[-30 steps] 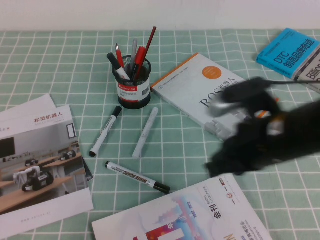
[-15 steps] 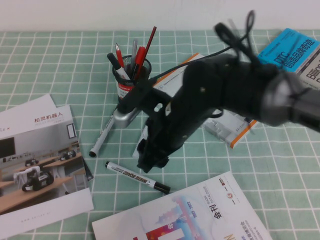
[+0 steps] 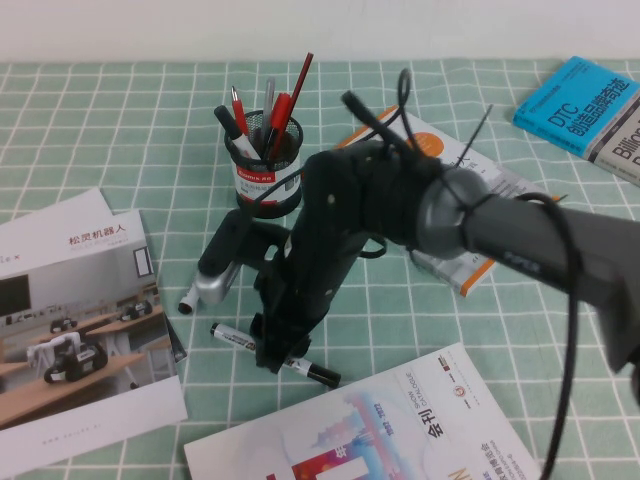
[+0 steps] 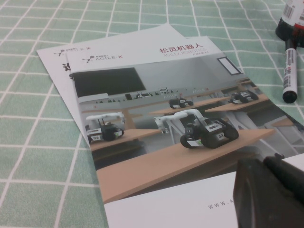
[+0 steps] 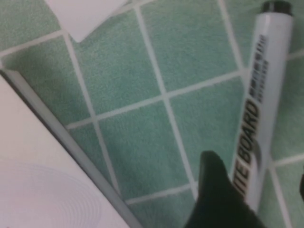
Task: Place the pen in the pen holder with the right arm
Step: Pick up the pen on the table
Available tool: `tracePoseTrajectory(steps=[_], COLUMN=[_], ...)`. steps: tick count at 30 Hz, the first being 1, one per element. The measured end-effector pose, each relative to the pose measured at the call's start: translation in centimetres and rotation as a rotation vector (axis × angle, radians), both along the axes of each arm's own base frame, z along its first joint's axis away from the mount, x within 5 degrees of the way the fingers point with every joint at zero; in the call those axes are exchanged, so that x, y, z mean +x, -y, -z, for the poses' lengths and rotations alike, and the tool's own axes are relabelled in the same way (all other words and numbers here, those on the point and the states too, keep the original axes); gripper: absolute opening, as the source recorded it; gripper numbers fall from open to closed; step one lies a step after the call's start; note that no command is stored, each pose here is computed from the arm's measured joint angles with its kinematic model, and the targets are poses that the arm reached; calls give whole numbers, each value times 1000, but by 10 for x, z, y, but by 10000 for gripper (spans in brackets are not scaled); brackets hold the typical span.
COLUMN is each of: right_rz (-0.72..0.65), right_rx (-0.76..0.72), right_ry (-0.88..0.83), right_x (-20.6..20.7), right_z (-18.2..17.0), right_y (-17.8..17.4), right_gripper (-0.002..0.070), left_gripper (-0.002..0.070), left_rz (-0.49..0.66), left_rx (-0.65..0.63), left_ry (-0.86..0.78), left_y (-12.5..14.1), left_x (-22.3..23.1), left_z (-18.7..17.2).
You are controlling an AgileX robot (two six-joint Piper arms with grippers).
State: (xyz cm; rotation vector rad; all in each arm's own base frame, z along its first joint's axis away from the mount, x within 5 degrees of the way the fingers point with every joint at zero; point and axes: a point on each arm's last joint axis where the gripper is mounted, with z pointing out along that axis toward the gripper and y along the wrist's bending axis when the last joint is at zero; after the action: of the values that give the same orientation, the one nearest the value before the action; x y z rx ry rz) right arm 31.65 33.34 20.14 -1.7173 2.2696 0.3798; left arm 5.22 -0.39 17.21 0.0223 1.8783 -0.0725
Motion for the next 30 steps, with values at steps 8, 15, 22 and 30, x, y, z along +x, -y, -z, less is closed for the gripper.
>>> tracePoseTrajectory(steps=[8,15,22,30], right_rz=[-45,-59,-57,-56], right_rx=[-35,-68,-67,-76], right_ry=[4,30,31,44], right_x=[-1,3,8,11], right_z=[13,19,21,21], right_y=[-15,-16,-18,-18], right_gripper=[334,333,323,121], left_gripper=[-6,-6,-6,-6], left_rz=[0,0,0,0], left_rx=[0,0,0,0], left_ry=[0,0,0,0], left_y=[0,0,0,0], left_x=[0,0,0,0], left_z=[0,0,0,0])
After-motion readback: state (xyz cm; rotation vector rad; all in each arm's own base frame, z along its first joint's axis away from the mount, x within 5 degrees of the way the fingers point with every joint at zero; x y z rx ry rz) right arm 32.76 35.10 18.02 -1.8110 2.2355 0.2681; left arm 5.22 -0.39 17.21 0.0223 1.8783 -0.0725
